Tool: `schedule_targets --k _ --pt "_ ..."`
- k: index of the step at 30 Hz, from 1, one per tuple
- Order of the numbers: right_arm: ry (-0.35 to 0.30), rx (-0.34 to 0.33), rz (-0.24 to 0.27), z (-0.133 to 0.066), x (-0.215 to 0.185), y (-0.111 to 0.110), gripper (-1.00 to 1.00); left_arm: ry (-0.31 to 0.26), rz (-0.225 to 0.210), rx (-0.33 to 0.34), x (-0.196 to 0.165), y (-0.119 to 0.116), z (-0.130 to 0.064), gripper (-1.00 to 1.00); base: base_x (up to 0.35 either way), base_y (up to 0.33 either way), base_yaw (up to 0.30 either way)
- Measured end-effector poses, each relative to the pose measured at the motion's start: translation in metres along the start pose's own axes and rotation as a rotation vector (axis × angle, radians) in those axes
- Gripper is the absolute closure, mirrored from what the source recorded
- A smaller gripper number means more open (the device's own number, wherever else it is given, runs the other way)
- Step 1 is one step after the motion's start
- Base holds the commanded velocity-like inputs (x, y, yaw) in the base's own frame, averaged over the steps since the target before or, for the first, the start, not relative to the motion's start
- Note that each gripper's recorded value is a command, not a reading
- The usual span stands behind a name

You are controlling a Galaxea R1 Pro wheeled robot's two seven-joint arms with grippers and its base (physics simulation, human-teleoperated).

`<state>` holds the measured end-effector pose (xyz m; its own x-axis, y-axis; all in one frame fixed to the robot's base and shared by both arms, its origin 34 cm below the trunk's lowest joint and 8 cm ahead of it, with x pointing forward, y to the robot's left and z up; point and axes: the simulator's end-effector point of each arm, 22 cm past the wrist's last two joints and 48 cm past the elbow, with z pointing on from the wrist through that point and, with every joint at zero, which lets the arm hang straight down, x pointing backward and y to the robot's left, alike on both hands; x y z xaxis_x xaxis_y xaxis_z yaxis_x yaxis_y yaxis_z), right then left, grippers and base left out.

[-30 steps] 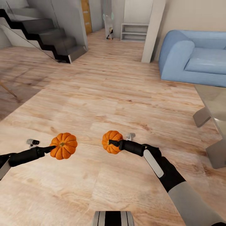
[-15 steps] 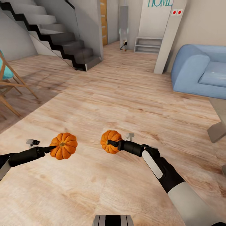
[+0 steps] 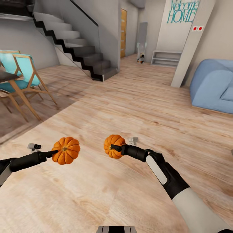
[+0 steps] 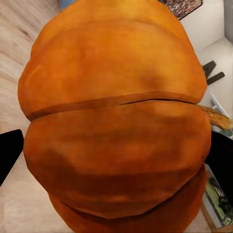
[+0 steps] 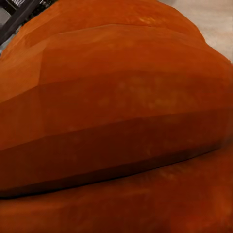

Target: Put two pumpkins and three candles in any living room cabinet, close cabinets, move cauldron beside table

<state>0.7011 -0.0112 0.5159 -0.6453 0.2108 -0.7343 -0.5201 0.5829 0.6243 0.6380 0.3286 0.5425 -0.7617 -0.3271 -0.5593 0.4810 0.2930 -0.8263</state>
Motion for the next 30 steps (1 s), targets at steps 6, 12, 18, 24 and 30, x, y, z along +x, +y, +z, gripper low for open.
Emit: schedule_targets --k 6,12,18,24,30 --pt "-0.008 -0.010 -0.020 -0.002 -0.008 0.015 1.00 -0.010 0.027 0.012 -0.009 -0.015 -0.001 1.00 0.000 0.000 0.250" --pt "-0.023 -0.015 -0.043 -0.007 -0.020 0.027 1.00 -0.019 0.053 0.025 -0.017 -0.031 -0.002 1.00 0.000 0.000 0.250" --pt "-0.028 -0.016 -0.060 -0.008 -0.026 0.038 1.00 -0.027 0.087 0.040 -0.026 -0.049 -0.003 1.00 0.000 0.000 0.250" --pt "-0.074 -0.008 -0.129 -0.013 -0.043 0.048 1.00 -0.028 0.136 0.066 -0.036 -0.072 -0.003 1.00 0.000 0.000 0.250" --pt "-0.093 -0.014 -0.154 -0.020 -0.056 0.062 1.00 -0.029 0.162 0.084 -0.040 -0.089 -0.003 1.00 0.000 0.000 0.250"
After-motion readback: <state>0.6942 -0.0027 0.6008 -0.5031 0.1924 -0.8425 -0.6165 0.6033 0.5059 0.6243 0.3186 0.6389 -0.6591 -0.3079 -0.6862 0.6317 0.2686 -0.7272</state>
